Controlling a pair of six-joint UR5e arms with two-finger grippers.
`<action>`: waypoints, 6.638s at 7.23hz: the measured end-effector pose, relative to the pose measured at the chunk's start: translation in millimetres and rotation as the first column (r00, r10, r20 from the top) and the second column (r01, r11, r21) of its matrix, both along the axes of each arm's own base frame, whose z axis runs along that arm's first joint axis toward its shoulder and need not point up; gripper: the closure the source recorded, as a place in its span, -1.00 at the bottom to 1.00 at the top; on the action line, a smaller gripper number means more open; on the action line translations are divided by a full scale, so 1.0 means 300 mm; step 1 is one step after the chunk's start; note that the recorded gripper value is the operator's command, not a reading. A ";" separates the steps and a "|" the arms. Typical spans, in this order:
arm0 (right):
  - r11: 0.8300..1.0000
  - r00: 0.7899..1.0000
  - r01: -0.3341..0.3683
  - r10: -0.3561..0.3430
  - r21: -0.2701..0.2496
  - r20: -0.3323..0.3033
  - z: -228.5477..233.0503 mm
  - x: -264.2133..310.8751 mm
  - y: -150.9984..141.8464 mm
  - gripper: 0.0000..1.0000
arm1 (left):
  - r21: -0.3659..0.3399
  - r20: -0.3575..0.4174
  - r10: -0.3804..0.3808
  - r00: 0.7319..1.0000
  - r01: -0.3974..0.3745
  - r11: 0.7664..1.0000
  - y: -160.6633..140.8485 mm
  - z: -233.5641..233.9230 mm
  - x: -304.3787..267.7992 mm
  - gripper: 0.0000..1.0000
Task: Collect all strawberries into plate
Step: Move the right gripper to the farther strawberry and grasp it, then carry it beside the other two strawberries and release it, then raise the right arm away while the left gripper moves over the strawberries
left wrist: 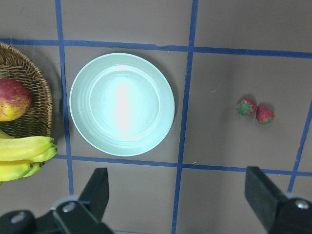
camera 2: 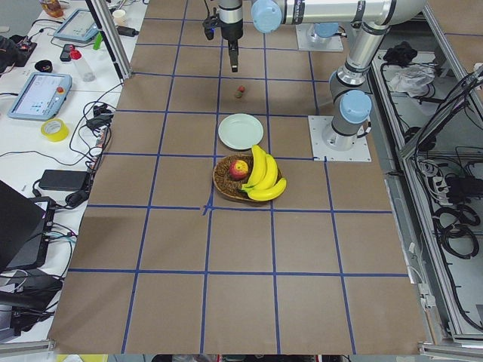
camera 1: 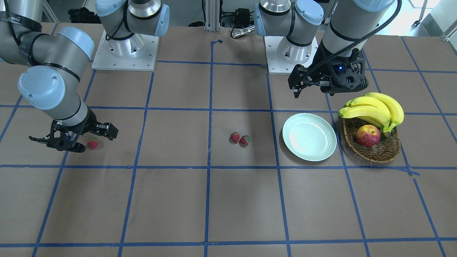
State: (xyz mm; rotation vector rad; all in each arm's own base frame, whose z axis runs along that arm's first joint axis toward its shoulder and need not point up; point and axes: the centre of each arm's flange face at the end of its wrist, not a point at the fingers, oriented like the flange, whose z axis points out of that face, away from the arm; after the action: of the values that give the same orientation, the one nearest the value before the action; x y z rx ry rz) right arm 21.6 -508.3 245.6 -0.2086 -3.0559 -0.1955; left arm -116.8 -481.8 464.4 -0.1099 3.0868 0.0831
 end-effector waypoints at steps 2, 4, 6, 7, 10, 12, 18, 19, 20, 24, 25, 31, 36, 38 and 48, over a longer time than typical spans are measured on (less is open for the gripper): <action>0.995 0.998 -0.067 0.066 -0.079 -0.008 -0.134 -0.055 0.079 -0.99 | 0.003 0.000 -0.001 1.000 0.001 1.000 0.002 -0.005 -0.001 -1.00; 0.989 0.994 -0.107 0.107 -0.097 -0.010 -0.178 -0.086 0.099 -0.99 | 0.004 0.000 -0.001 1.000 0.001 1.000 0.004 -0.009 -0.001 -1.00; 0.981 0.986 -0.167 0.168 -0.096 0.002 -0.200 -0.140 0.099 -0.82 | 0.004 0.000 -0.001 1.000 0.001 1.000 0.004 -0.009 -0.001 -1.00; 0.978 0.982 -0.188 0.190 -0.096 0.009 -0.206 -0.150 0.100 -0.70 | 0.004 0.000 -0.001 1.000 0.001 1.000 0.004 -0.009 -0.001 -1.00; 0.967 0.971 -0.235 0.239 -0.093 0.025 -0.215 -0.152 0.101 -0.08 | 0.003 0.000 -0.001 1.000 0.001 1.000 0.004 -0.009 -0.001 -1.00; 0.967 0.970 -0.240 0.243 -0.087 0.029 -0.219 -0.152 0.104 0.31 | 0.003 0.000 -0.001 1.000 0.001 1.000 0.004 -0.009 -0.001 -1.00; 0.977 0.982 -0.185 0.188 -0.104 0.020 -0.143 -0.085 0.075 0.83 | 0.004 0.000 0.002 1.000 -0.002 1.000 0.003 -0.010 0.002 -1.00; 0.984 0.988 -0.148 0.151 -0.103 0.019 -0.086 0.038 0.049 0.84 | 0.004 0.000 0.004 1.000 -0.004 1.000 0.004 -0.011 0.001 -1.00; 0.987 0.994 -0.111 0.112 -0.115 0.010 -0.029 0.238 0.034 0.86 | 0.005 0.001 0.007 1.000 -0.007 1.000 0.006 -0.011 -0.001 -1.00; 0.985 0.992 0.098 -0.086 -0.138 0.091 -0.038 0.969 0.159 0.89 | 0.013 0.002 0.007 1.000 -0.007 1.000 0.013 -0.023 -0.008 -1.00; 0.985 0.989 0.108 -0.092 -0.137 0.115 -0.055 1.086 0.166 0.88 | 0.018 0.003 0.003 1.000 -0.003 1.000 0.014 -0.029 -0.006 -1.00; 0.991 0.993 0.035 -0.021 -0.126 0.115 -0.177 1.256 0.183 0.03 | 0.017 0.000 0.003 1.000 -0.003 1.000 0.010 -0.031 0.000 -1.00; 0.992 0.992 0.037 -0.022 -0.124 0.122 -0.172 1.249 0.194 -1.00 | 0.012 -0.011 -0.019 1.000 0.019 1.000 -0.010 -0.046 -0.036 -1.00; 0.984 0.991 0.008 0.016 -0.178 0.135 -0.049 1.167 0.136 -1.00 | 0.012 -0.009 -0.036 0.999 0.036 0.999 -0.005 -0.051 -0.064 -1.00; 0.959 0.966 -0.235 0.248 -0.161 0.069 0.985 0.440 -0.062 -1.00 | -0.005 -0.104 -0.302 0.948 0.303 0.953 0.163 -0.526 -0.452 -1.00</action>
State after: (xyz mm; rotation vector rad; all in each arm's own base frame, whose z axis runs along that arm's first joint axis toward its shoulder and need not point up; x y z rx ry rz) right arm 153.5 -526.9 541.3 0.1719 -3.1482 0.0445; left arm -252.3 -433.0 306.6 0.3805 3.1610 0.0951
